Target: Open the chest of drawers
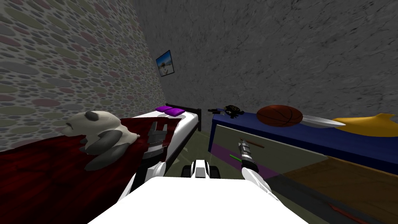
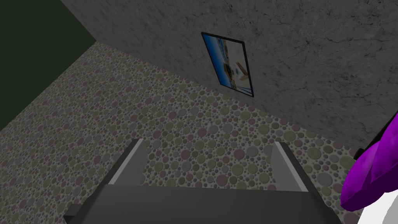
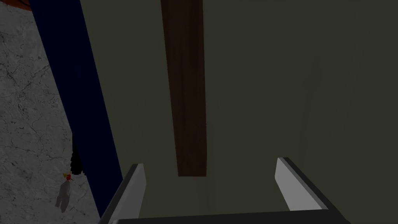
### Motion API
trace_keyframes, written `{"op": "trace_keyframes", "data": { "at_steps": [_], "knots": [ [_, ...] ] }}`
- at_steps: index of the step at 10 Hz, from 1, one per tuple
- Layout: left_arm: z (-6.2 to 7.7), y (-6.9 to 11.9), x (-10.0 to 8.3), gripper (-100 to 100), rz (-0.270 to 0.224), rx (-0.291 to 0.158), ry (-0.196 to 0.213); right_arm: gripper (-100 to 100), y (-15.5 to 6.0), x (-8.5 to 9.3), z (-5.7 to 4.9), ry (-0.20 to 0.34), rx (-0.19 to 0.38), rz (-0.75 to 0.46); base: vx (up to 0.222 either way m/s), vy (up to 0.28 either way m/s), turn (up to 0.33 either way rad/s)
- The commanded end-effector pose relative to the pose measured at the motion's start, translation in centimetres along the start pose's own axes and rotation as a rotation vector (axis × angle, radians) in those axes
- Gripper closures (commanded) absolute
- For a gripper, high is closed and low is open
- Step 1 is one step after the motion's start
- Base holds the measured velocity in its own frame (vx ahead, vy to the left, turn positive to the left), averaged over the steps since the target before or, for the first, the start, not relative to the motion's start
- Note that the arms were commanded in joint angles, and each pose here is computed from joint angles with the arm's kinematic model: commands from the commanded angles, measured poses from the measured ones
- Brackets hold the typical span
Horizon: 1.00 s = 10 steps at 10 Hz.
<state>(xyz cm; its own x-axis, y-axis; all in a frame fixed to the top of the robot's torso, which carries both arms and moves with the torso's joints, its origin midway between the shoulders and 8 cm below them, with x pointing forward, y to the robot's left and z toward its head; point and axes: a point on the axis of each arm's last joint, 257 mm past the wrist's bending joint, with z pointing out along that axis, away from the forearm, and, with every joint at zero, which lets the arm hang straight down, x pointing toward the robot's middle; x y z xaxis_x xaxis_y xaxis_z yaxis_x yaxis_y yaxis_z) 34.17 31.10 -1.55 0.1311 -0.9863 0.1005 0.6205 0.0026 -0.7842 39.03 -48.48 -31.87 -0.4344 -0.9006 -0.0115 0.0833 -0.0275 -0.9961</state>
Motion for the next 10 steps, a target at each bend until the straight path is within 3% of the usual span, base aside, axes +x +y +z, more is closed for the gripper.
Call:
{"op": "trace_keyframes", "data": {
  "at_steps": [1, 6, 10],
  "knots": [
    [0.00, 0.00, 0.00, 0, 0.000, 0.000, 0.000, 100, -0.01, 0.05, 0.12, 0.000, -0.001, 0.000, 0.006, -0.002, 0.000],
    [0.01, 0.00, 0.02, 0, -0.001, 0.000, 0.000, 100, -1.01, -0.15, 0.68, -0.013, 0.016, 0.001, -0.137, 0.087, -0.040],
    [0.01, 0.00, 0.01, 0, 0.000, 0.000, 0.000, 100, -0.35, -0.65, -0.04, -0.033, -0.006, -0.002, -0.148, 0.070, -0.033]
  ]
}}
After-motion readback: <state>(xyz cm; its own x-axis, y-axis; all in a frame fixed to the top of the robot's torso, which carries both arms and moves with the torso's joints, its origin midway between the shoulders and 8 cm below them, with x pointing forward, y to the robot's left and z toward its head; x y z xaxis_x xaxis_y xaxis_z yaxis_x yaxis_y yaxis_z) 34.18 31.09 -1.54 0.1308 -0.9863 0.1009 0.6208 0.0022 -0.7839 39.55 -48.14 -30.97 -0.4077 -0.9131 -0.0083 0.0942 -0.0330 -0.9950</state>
